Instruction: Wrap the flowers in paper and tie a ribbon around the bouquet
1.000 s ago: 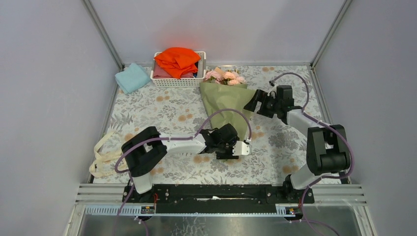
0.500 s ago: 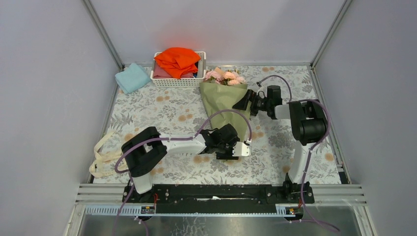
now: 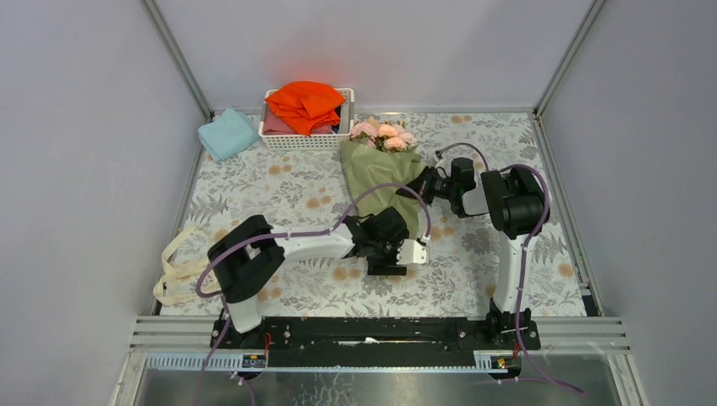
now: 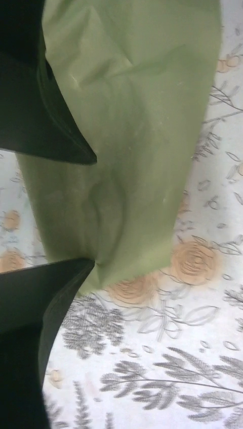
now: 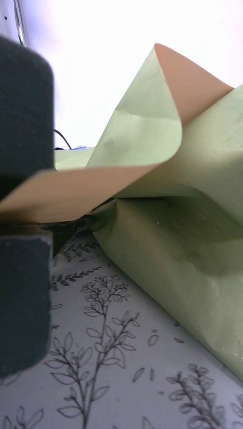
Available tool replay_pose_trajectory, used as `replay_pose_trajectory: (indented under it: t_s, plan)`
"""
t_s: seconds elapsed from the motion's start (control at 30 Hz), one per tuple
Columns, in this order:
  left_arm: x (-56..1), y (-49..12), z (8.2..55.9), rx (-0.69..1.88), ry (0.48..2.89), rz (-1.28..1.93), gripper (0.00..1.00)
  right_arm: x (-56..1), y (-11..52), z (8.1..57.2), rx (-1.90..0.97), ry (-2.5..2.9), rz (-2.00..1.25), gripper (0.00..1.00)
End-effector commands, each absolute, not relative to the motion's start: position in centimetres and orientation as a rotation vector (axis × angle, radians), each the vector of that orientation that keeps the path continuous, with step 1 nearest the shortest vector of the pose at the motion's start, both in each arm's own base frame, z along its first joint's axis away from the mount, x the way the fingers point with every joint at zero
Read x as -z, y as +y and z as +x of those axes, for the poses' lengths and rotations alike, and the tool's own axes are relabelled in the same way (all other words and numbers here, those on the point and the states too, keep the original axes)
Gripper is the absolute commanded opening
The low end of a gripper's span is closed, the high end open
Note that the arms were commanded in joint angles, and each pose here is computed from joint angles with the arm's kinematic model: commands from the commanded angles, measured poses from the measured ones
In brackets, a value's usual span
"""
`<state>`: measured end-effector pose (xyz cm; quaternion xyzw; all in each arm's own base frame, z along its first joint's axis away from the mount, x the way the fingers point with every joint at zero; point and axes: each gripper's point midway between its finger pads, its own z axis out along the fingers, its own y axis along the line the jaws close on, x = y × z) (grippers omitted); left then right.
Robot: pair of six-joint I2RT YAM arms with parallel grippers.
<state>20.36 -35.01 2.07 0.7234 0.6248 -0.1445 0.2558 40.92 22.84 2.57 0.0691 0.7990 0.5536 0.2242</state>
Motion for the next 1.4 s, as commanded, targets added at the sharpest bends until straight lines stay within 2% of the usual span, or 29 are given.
replay_pose_trajectory:
  t_s: [0.0,0.07,0.1,0.2,0.3,0.4,0.5,0.63,0.8,0.87,0.9,0.93,0.97,1.03,1.07,1.13,1.2,1.3,1.37]
  plan:
    - [-7.0,-32.4,21.0,0.502,1.881,1.915,0.81,-5.6,23.1,40.7,-1.483,2.154,0.119,0.00]
    - [-10.7,-30.6,23.7,0.500,1.964,1.792,0.90,-5.4,22.5,40.7,-1.399,2.176,0.124,0.00]
    - [-12.0,-29.0,25.2,0.481,2.018,1.724,0.98,-5.3,22.2,40.7,-1.365,2.187,0.122,0.00]
    - [-14.3,-21.2,29.5,0.370,2.251,1.449,0.99,-4.9,21.6,40.2,-1.293,2.235,0.121,0.00]
    - [-13.4,-10.9,31.9,0.202,2.474,1.127,0.99,-4.6,21.2,39.8,-1.233,2.276,0.101,0.00]
    - [-10.9,0.9,31.5,0.033,2.677,0.756,0.98,-4.4,21.2,39.5,-1.191,2.306,0.079,0.00]
    - [-7.3,9.8,29.4,-0.098,2.819,0.434,0.94,-4.5,21.3,39.5,-1.148,2.326,0.049,0.00]
    - [-3.3,15.5,27.0,-0.110,2.907,0.146,0.90,-4.5,21.5,39.4,-1.091,2.360,0.010,0.00]
    - [-0.9,15.9,26.3,-0.084,2.917,0.103,0.89,-4.8,21.4,39.2,-1.066,2.370,-0.002,0.00]
    - [-0.2,15.8,26.1,-0.068,2.925,0.080,0.84,-5.0,21.2,39.1,-1.052,2.366,-0.004,0.00]
    - [0.1,15.7,26.0,-0.056,2.928,0.072,0.77,-5.2,21.1,39.0,-1.045,2.363,-0.002,0.00]
    - [0.3,15.6,25.8,-0.043,2.930,0.068,0.68,-5.3,21.1,38.9,-1.042,2.362,-0.003,0.00]
    - [0.6,15.4,25.7,-0.025,2.933,0.067,0.55,-5.5,21.0,38.9,-1.039,2.358,-0.005,0.00]
    - [0.9,14.8,25.4,0.014,2.942,0.071,0.16,-5.6,21.0,38.8,-1.033,2.362,-0.010,0.00]
    - [1.0,14.6,25.5,0.036,2.938,0.066,0.01,-5.6,20.9,38.8,-1.029,2.363,-0.010,0.00]
    - [0.2,13.8,26.5,0.073,2.903,0.075,0.00,-5.8,20.8,38.8,-1.024,2.362,-0.007,0.00]
    - [-3.5,10.8,28.6,0.149,2.786,0.209,0.00,-5.9,20.7,38.8,-1.015,2.360,-0.008,0.00]
    - [-12.9,2.3,30.6,0.383,2.495,0.563,0.00,-5.9,20.4,39.0,-0.983,2.376,0.002,0.00]
    - [-21.9,-3.3,30.7,0.510,2.258,0.739,0.00,-5.8,20.1,39.0,-0.962,2.385,0.014,0.00]
